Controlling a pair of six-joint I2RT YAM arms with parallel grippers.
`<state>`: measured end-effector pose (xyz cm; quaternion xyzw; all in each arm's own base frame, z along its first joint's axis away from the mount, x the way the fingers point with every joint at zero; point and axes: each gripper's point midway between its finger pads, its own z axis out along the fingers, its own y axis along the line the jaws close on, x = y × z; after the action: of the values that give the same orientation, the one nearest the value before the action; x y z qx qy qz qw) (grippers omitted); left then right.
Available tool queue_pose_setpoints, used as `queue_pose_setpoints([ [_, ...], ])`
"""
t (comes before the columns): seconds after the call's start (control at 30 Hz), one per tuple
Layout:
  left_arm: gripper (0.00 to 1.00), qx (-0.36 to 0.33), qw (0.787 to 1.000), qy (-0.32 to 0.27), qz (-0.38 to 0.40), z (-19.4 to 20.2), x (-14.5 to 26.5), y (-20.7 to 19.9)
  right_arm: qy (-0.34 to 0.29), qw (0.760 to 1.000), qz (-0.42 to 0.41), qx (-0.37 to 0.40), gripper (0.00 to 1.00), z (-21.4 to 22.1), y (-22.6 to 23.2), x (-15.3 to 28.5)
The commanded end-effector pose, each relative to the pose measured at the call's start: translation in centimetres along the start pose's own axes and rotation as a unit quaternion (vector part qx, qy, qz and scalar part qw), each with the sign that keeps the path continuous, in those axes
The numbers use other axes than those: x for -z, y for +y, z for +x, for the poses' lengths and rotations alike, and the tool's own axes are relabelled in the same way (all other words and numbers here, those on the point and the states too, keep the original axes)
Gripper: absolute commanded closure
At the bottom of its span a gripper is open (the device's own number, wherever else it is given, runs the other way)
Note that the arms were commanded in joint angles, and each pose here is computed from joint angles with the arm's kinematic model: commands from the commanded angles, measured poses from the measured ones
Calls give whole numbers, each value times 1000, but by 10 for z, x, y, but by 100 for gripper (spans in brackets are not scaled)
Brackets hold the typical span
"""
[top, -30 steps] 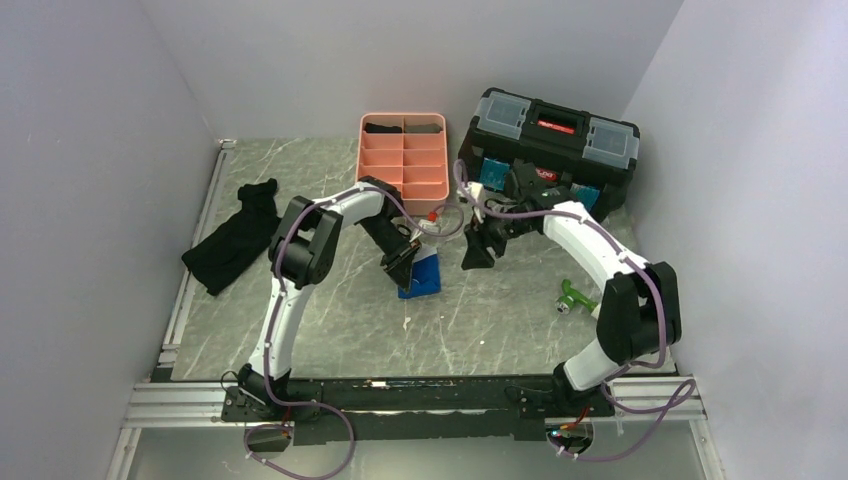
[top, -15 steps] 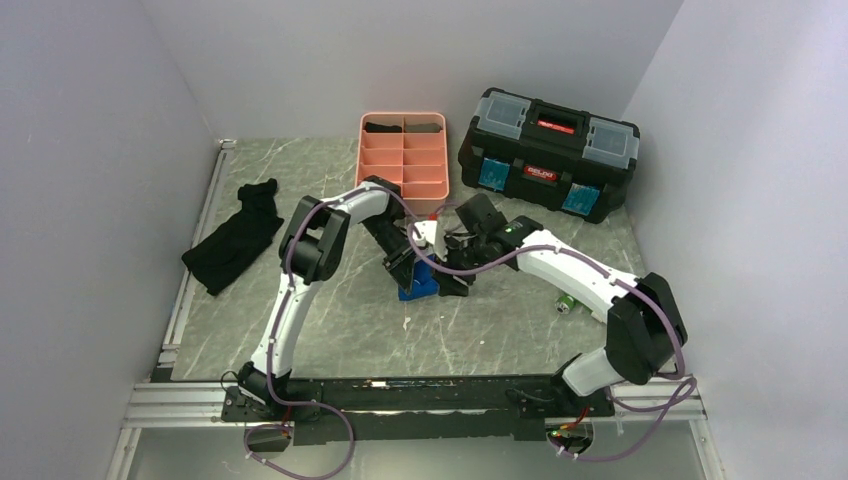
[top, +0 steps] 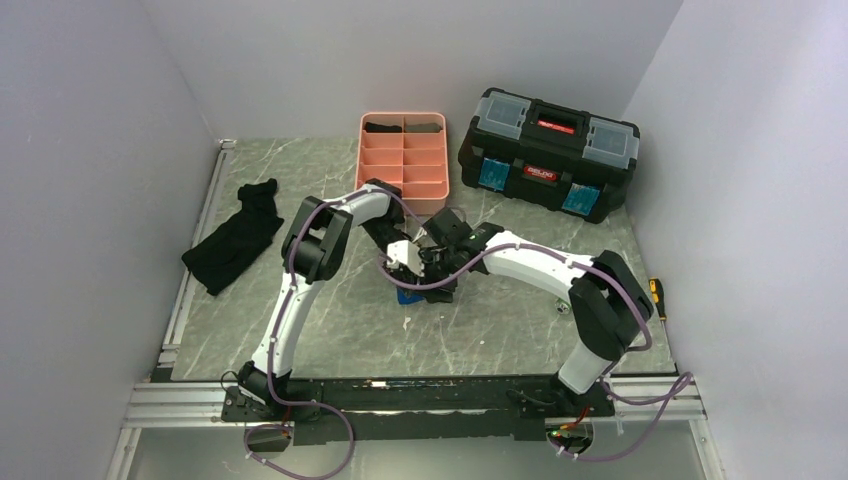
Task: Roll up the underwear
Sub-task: Roll the underwear to the center of the board.
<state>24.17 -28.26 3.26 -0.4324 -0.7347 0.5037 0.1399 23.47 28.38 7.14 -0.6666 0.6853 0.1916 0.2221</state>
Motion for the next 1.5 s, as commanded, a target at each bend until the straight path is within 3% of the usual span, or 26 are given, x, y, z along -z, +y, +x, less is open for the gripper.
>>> queue_pose_setpoints([
  [0.0, 100, -13, 1000, 8, -21, 9, 0, 14, -9, 999, 18, 37, 40, -17, -12, -6],
  [0.53, 100, -9, 1000, 8, -13, 12, -1, 12, 31, 997, 7, 76, 44, -9, -11, -46],
  [0.63, 100, -5, 1000, 8, -12, 13, -1, 11, 36, 996, -3, 81, 51, -9, -6, -51],
  [0.77, 99, 0, 1000, 2, -12, 14, 0, 11, 55, 995, -29, 72, 70, -1, 3, -58],
  [0.93, 83, 2, 1000, -12, -25, 18, 7, 9, 67, 994, -74, 44, 99, 7, 24, -59],
  [1.1, 59, 5, 998, -26, -60, 19, 17, 7, 89, 988, -127, -11, 100, 20, 49, -61],
  [1.33, 41, 19, 994, -34, -98, 30, 29, 7, 114, 979, -156, -70, 100, 29, 64, -65],
  [1.47, 37, 32, 991, -29, -126, 43, 36, 12, 123, 974, -165, -94, 100, 32, 69, -68],
])
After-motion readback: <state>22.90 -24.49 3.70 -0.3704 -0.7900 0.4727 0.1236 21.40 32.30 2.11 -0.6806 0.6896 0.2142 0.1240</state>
